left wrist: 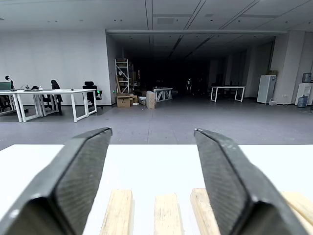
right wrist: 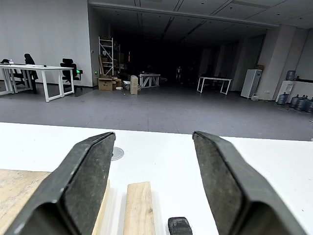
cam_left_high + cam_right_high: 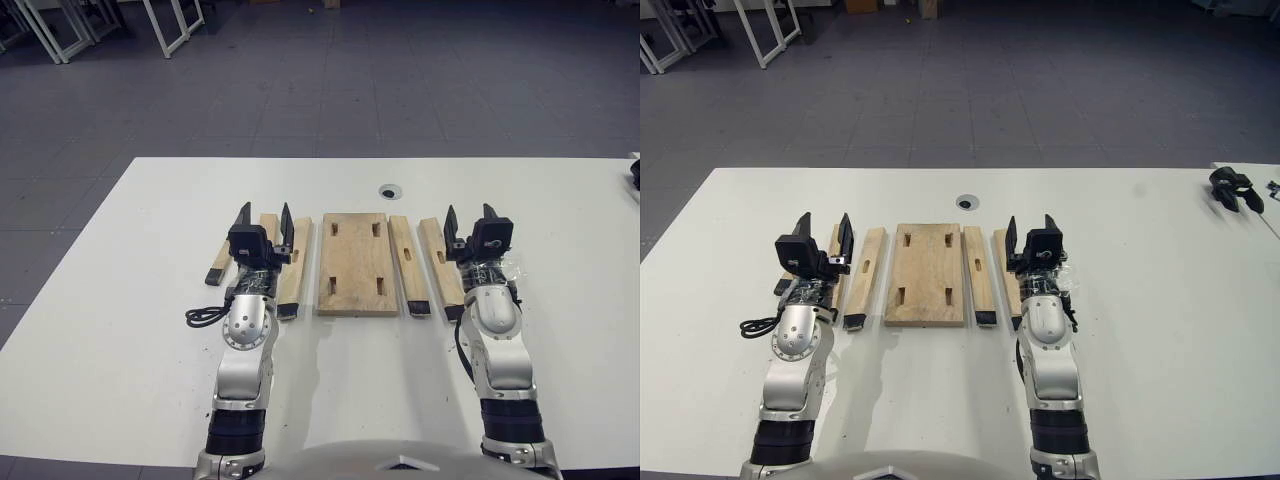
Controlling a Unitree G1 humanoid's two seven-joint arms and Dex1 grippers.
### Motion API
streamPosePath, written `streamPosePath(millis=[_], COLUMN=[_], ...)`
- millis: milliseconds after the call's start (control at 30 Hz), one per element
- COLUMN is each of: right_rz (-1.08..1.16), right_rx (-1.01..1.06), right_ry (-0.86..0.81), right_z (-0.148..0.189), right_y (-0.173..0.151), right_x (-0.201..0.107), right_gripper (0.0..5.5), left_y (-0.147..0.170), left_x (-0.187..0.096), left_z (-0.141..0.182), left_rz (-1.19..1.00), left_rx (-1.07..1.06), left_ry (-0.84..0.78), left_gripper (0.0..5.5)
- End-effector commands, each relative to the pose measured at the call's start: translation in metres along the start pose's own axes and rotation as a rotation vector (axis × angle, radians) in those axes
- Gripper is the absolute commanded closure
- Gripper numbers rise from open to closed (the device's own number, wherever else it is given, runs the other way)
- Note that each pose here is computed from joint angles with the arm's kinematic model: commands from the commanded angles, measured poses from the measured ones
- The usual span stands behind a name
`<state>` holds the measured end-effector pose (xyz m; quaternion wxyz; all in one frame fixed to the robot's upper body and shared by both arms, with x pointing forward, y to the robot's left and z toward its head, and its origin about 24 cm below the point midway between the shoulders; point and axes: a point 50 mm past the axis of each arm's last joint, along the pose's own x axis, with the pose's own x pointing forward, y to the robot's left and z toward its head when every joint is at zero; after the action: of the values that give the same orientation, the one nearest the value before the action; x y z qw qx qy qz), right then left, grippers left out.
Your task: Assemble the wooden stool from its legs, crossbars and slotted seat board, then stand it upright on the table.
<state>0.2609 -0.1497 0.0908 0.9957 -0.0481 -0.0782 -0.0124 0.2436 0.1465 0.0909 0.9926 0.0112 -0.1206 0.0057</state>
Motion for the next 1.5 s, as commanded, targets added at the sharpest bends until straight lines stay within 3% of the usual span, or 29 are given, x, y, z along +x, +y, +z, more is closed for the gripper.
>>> streamPosePath(millis=[33,1000,1500], right_rz=[0.007,0.051,0.045], right_rx=[0.010,0.003,-0.016], right_ry=[0.001,0.005,0.072], right_z=[-0.001,0.002,-0.002], right_y=[-0.001,0.003,-0.010], right_x=[0.000,-0.001,0.002], right_gripper=[2.61,2.61,2.61], left_y=[-0.001,0.003,0.000], left_x=[0.001,0.001,0.000], left_z=[0.003,0.004,0.003], left_rz=[-0.002,0.019,0.007], left_rx=[0.003,0.023,0.021], left_ry=[-0.018,-0.021,-0.016], left_gripper=[2.65,2.65,2.65])
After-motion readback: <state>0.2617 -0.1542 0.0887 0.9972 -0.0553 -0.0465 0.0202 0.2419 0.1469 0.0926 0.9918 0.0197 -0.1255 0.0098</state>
